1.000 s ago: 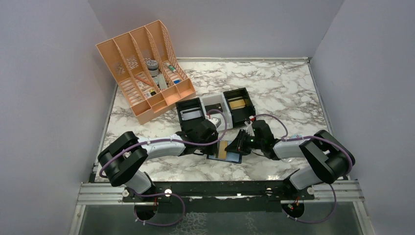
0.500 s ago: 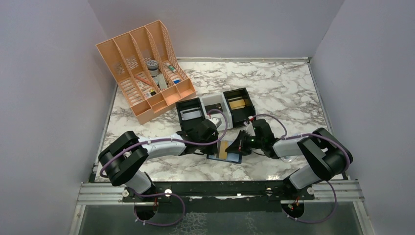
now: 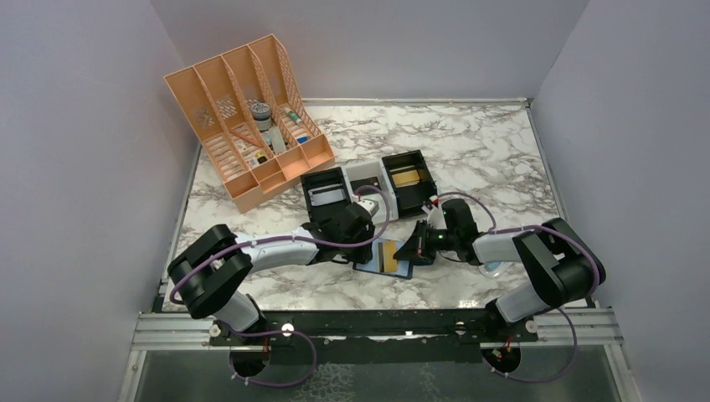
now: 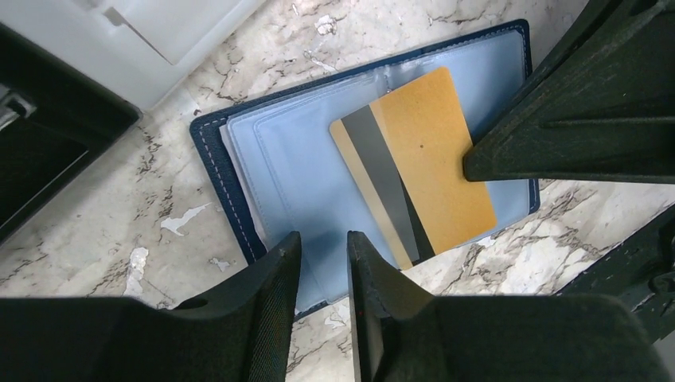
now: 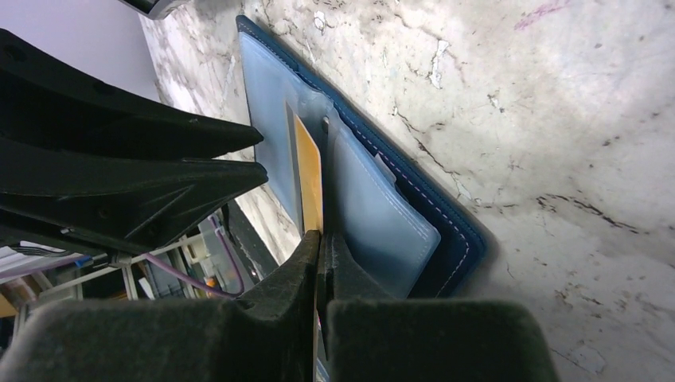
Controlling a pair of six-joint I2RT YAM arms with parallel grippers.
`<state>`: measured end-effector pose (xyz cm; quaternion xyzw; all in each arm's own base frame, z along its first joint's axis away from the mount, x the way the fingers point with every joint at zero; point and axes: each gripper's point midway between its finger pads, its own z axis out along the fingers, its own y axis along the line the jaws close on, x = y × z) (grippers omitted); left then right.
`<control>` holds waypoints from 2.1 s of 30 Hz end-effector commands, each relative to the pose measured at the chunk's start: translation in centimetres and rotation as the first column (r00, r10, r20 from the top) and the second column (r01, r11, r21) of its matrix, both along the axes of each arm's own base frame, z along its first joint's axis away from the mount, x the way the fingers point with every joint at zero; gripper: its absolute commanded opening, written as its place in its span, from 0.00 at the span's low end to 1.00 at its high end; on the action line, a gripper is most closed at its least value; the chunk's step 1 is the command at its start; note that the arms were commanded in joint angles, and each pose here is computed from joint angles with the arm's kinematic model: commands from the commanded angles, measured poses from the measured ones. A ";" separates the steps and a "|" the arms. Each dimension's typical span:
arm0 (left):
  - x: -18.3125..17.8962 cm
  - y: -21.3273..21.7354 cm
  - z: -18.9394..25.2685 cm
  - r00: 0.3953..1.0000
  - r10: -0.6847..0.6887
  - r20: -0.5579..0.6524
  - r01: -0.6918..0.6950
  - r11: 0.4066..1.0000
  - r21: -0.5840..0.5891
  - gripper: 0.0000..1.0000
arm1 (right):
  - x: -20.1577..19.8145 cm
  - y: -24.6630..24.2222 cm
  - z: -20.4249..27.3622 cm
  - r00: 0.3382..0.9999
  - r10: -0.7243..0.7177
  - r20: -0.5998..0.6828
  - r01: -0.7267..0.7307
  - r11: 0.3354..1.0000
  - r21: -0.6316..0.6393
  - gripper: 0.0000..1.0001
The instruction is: Take the credit cards out of the card holder
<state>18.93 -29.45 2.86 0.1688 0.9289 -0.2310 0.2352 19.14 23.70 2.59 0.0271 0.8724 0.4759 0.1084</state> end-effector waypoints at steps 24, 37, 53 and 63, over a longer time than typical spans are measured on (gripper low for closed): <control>-1.3 -1.6 -1.6 0.998 -0.042 -0.048 0.042 0.999 0.008 0.16 | 0.1 -0.2 -0.3 0.999 -0.037 -0.007 0.037 0.999 0.011 0.07; -1.2 -1.4 -1.5 0.999 -0.046 -0.021 0.047 0.997 0.061 0.14 | 0.9 1.3 0.8 0.999 -0.012 0.044 0.010 0.999 0.040 0.17; -0.7 -1.3 -1.0 0.999 -0.034 0.005 0.033 0.998 0.061 0.12 | 2.4 -0.1 1.2 0.980 -0.132 0.151 0.147 0.985 -0.090 0.01; 0.3 -2.4 3.0 0.995 -0.016 0.100 0.021 0.998 -0.052 0.19 | 4.9 -5.2 7.4 0.825 -0.138 0.547 0.305 0.925 -0.227 0.01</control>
